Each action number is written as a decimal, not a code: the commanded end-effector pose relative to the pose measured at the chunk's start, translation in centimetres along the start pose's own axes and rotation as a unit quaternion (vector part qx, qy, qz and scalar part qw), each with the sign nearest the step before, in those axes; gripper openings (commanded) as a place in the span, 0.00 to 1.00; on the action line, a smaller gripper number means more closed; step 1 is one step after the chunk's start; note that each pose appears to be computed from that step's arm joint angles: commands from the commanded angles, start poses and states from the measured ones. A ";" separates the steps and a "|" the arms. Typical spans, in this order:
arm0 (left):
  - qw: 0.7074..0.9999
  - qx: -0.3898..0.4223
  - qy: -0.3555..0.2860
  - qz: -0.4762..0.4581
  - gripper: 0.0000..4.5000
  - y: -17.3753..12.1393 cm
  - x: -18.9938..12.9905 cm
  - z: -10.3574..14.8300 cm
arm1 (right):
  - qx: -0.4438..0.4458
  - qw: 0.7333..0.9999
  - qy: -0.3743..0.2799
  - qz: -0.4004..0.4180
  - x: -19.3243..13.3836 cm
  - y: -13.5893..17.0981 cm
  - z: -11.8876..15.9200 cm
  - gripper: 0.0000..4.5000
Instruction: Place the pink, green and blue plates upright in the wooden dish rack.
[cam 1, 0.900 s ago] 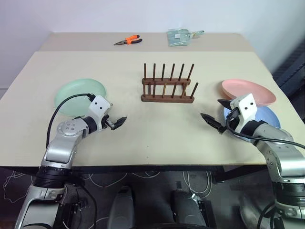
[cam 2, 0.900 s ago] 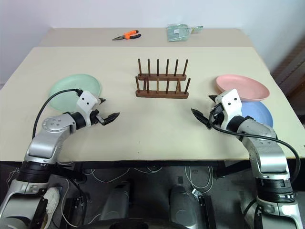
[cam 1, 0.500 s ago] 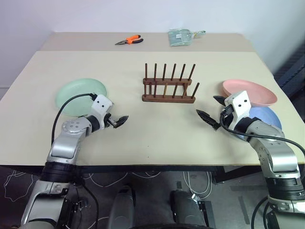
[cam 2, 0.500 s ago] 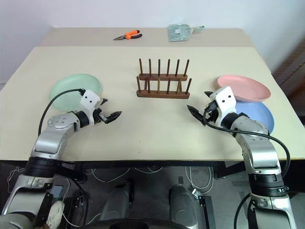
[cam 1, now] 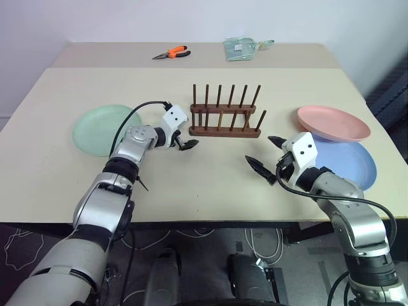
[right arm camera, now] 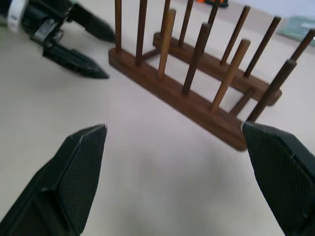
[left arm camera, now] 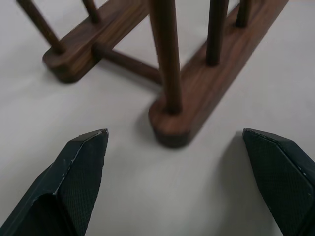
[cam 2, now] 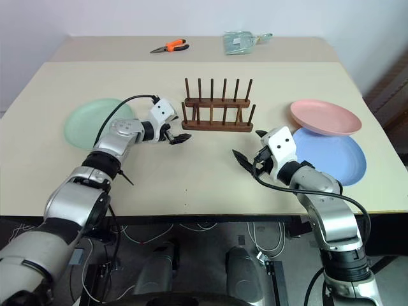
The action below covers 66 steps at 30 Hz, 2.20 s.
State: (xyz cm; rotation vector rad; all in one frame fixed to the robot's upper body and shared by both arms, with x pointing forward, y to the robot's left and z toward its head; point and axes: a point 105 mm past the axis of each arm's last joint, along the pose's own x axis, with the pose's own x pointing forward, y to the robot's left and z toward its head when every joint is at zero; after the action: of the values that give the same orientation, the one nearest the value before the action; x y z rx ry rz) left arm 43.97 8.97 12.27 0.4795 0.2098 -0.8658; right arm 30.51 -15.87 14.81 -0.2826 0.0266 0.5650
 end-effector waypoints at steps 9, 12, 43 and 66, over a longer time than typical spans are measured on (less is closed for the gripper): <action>0.996 -0.021 -0.025 -0.086 0.24 -3.7 2.1 0.9 | -0.019 0.999 -0.004 -0.040 -2.1 -0.6 0.9 1.00; 0.994 -0.023 -0.027 -0.102 0.16 -4.0 1.8 0.6 | -0.021 0.999 -0.003 -0.034 -1.8 -0.7 0.9 1.00; 0.979 -0.018 0.051 -0.198 0.52 -7.0 -10.8 -4.8 | -0.023 0.988 0.139 0.066 -5.1 1.0 -4.8 0.00; 0.993 -0.102 0.024 0.056 0.08 -7.8 0.8 -3.1 | -0.087 0.984 0.128 -0.092 5.0 -3.1 -6.3 0.00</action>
State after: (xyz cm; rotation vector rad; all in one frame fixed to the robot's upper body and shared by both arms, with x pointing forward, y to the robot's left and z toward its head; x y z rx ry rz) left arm 37.97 3.89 8.75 0.3012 0.2373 -0.7915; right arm 36.30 -16.97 8.57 -0.5118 0.2227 0.3778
